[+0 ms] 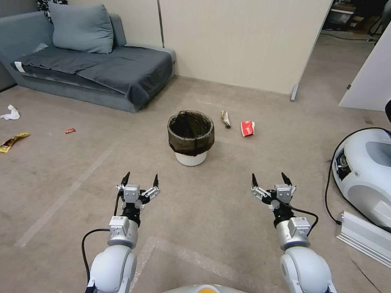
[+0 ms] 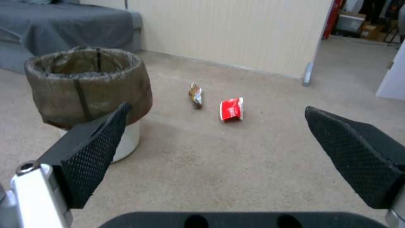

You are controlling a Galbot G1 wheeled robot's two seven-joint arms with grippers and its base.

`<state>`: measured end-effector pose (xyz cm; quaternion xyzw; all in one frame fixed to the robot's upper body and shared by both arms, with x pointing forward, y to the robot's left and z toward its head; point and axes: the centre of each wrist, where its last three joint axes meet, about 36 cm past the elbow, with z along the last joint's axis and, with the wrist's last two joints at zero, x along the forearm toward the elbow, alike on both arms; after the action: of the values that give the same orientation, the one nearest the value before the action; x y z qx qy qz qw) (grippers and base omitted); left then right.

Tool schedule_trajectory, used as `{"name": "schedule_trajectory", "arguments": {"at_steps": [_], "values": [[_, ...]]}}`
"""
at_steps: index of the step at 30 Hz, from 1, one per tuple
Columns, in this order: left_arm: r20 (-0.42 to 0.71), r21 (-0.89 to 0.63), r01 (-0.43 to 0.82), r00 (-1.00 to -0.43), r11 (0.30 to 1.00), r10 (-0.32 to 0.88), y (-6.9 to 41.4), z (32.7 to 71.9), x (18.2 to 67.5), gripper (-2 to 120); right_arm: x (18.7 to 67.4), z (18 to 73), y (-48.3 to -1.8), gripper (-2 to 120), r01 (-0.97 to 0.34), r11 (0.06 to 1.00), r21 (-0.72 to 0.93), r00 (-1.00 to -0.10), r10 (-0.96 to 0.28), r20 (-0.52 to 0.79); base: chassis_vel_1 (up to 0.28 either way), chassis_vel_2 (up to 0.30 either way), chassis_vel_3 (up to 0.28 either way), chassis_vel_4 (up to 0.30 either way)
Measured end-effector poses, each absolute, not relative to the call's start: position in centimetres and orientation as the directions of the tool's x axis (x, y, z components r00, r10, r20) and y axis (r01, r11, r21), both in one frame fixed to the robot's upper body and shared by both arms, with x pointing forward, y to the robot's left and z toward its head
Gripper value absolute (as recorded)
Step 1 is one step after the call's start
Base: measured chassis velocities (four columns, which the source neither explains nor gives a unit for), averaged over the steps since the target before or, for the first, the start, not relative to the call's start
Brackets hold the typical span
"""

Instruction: Pick up the trash bin, then pick up the garbage from the floor and place it into the trash bin.

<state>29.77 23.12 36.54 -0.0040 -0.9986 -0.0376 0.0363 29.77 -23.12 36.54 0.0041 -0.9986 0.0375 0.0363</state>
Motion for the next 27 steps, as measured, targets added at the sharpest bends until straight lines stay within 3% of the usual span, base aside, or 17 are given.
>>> {"name": "schedule_trajectory", "arguments": {"at_steps": [22, 27], "values": [[0.079, 0.075, 0.01, -0.997, 0.997, 0.004, 23.2, 36.5, 29.6, 100, 29.5, 36.5, -23.2, 100, -0.007, 0.997, -0.075, -0.997, -0.001, 0.078, 0.0, 0.0, 0.0, 0.0], [0.153, 0.092, -0.011, -0.988, 0.996, -0.025, 24.0, 37.0, 26.4, 100, 25.8, 36.6, -24.4, 100, 0.066, 0.995, -0.076, -0.99, 0.075, 0.118, 0.0, 0.0, 0.0, 0.0]]}}
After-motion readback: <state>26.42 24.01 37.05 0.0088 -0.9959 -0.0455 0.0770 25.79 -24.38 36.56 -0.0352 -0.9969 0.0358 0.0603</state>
